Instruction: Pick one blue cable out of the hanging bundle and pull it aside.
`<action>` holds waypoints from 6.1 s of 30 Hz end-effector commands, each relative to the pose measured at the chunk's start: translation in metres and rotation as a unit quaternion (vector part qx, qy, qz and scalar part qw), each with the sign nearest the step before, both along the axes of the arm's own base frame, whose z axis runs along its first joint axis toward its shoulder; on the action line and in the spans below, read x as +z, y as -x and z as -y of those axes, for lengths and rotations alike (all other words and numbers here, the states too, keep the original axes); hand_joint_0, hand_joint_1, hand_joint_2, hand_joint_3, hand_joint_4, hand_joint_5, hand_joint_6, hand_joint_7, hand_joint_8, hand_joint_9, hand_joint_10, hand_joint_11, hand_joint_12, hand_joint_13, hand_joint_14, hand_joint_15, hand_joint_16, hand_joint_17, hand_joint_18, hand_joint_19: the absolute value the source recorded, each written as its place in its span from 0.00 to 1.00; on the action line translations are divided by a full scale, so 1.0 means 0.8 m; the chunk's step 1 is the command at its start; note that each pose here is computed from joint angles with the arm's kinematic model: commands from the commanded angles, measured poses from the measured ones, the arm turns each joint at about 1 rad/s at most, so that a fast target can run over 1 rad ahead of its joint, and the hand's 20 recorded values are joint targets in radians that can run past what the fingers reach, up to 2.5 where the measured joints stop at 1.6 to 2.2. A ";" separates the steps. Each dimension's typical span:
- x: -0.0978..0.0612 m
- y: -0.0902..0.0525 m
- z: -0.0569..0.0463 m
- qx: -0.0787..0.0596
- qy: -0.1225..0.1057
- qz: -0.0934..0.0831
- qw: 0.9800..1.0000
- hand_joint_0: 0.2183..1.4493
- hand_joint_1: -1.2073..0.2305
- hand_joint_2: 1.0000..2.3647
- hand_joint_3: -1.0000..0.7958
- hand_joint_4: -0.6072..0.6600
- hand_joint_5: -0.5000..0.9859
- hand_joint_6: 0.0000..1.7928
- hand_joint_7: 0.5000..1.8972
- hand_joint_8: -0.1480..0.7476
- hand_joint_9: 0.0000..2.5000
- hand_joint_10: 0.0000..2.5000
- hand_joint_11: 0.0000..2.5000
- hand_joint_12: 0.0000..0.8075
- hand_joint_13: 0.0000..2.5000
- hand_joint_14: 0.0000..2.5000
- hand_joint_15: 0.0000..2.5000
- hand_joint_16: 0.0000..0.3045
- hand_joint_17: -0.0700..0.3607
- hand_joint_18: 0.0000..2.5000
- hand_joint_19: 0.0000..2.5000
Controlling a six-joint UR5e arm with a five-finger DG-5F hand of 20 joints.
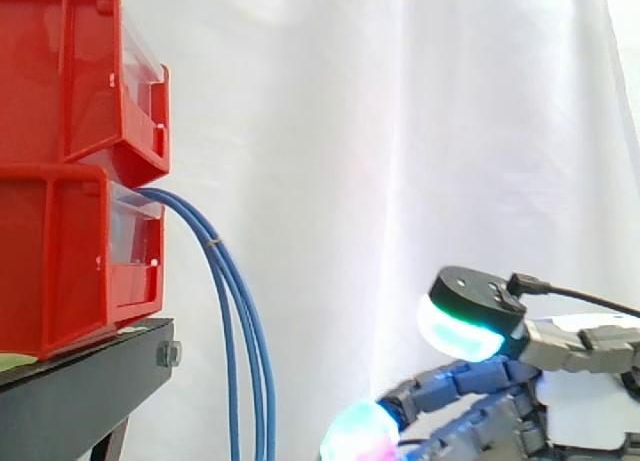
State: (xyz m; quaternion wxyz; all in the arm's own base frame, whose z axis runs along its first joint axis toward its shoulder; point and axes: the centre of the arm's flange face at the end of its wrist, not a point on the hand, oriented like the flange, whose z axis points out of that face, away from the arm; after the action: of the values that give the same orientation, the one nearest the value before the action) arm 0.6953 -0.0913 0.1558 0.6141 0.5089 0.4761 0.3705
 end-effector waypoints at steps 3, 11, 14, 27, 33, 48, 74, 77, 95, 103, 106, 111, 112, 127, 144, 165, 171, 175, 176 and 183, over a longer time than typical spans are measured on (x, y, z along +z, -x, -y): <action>-0.009 -0.038 -0.016 -0.005 -0.005 0.041 0.999 0.26 0.52 0.00 0.29 0.71 0.22 0.28 0.15 0.57 0.33 0.00 0.05 0.46 0.27 0.00 0.10 0.14 0.39 0.15 0.11; -0.026 -0.095 -0.043 0.010 -0.013 0.054 0.998 0.26 0.51 0.00 0.29 0.73 0.24 0.28 0.17 0.57 0.34 0.00 0.06 0.47 0.27 0.00 0.10 0.14 0.39 0.16 0.12; -0.021 -0.099 -0.057 0.016 -0.016 0.062 0.998 0.26 0.51 0.00 0.29 0.75 0.25 0.28 0.19 0.57 0.35 0.00 0.06 0.47 0.28 0.00 0.11 0.14 0.39 0.17 0.13; -0.020 -0.100 -0.074 0.028 -0.022 0.066 0.997 0.28 0.44 0.00 0.28 0.76 0.30 0.28 0.36 0.58 0.39 0.00 0.08 0.45 0.31 0.00 0.13 0.13 0.37 0.20 0.15; -0.019 -0.101 -0.077 0.030 -0.023 0.067 0.997 0.29 0.43 0.00 0.29 0.70 0.31 0.28 0.49 0.59 0.40 0.00 0.09 0.45 0.32 0.01 0.13 0.13 0.37 0.21 0.15; -0.016 -0.102 -0.078 0.037 -0.054 0.082 0.995 0.30 0.42 0.00 0.30 0.66 0.30 0.30 0.55 0.58 0.41 0.00 0.10 0.45 0.33 0.01 0.14 0.13 0.36 0.22 0.16; 0.042 -0.122 -0.081 0.048 -0.081 0.099 0.991 0.30 0.38 0.01 0.40 0.60 0.25 0.44 0.37 0.58 0.41 0.00 0.14 0.45 0.34 0.01 0.16 0.13 0.37 0.22 0.18; 0.041 -0.121 -0.078 0.047 -0.081 0.087 0.992 0.30 0.37 0.01 0.41 0.60 0.25 0.46 0.36 0.58 0.41 0.00 0.15 0.46 0.34 0.01 0.16 0.13 0.37 0.23 0.18; 0.004 -0.099 -0.066 0.035 -0.011 0.032 0.999 0.28 0.39 0.00 0.32 0.63 0.25 0.44 0.31 0.59 0.42 0.00 0.15 0.47 0.34 0.01 0.17 0.14 0.39 0.23 0.19; 0.006 -0.100 -0.067 0.035 -0.010 0.037 0.999 0.27 0.41 0.00 0.30 0.64 0.26 0.39 0.38 0.59 0.42 0.00 0.15 0.48 0.35 0.01 0.17 0.15 0.40 0.23 0.19; 0.011 -0.104 -0.068 0.037 -0.009 0.056 0.998 0.26 0.43 0.00 0.30 0.65 0.28 0.32 0.50 0.59 0.42 0.01 0.15 0.48 0.35 0.01 0.17 0.15 0.40 0.23 0.19; 0.014 -0.109 -0.069 0.036 -0.007 0.075 0.997 0.25 0.45 0.00 0.30 0.68 0.28 0.28 0.54 0.59 0.42 0.00 0.15 0.49 0.34 0.01 0.17 0.16 0.41 0.23 0.20; 0.009 -0.111 -0.069 0.036 -0.010 0.082 0.996 0.25 0.45 0.00 0.30 0.68 0.28 0.28 0.53 0.59 0.42 0.00 0.15 0.49 0.34 0.01 0.17 0.16 0.41 0.23 0.20; -0.006 -0.127 -0.082 0.046 -0.042 0.121 0.991 0.23 0.44 0.00 0.30 0.73 0.25 0.28 0.19 0.55 0.33 0.00 0.02 0.47 0.22 0.00 0.08 0.17 0.43 0.17 0.15; -0.038 -0.132 -0.077 0.047 -0.077 0.125 0.988 0.23 0.46 0.00 0.31 0.73 0.24 0.28 0.21 0.57 0.37 0.00 0.12 0.50 0.25 0.00 0.11 0.17 0.44 0.15 0.14; -0.016 -0.133 -0.081 0.078 -0.146 0.145 0.975 0.28 0.44 0.00 0.31 0.75 0.26 0.28 0.31 0.60 0.46 0.01 0.20 0.48 0.35 0.01 0.17 0.15 0.40 0.22 0.18; 0.001 -0.123 -0.080 0.075 -0.144 0.110 0.981 0.29 0.44 0.00 0.31 0.75 0.27 0.28 0.33 0.59 0.46 0.01 0.20 0.47 0.36 0.01 0.18 0.15 0.40 0.22 0.18; 0.013 -0.119 -0.079 0.073 -0.143 0.098 0.982 0.29 0.44 0.00 0.32 0.75 0.27 0.28 0.35 0.59 0.47 0.01 0.20 0.47 0.36 0.01 0.18 0.15 0.40 0.22 0.18; 0.019 -0.118 -0.077 0.072 -0.143 0.096 0.982 0.29 0.43 0.00 0.32 0.75 0.27 0.28 0.35 0.59 0.47 0.01 0.20 0.47 0.36 0.01 0.18 0.15 0.40 0.22 0.18; 0.025 -0.111 -0.067 0.066 -0.147 0.074 0.984 0.30 0.43 0.01 0.33 0.74 0.27 0.28 0.38 0.59 0.47 0.01 0.20 0.47 0.37 0.01 0.18 0.15 0.39 0.23 0.18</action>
State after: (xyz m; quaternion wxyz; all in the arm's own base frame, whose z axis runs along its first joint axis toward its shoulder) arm 0.7860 -0.0334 0.1730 0.5440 0.5261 0.4002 0.5168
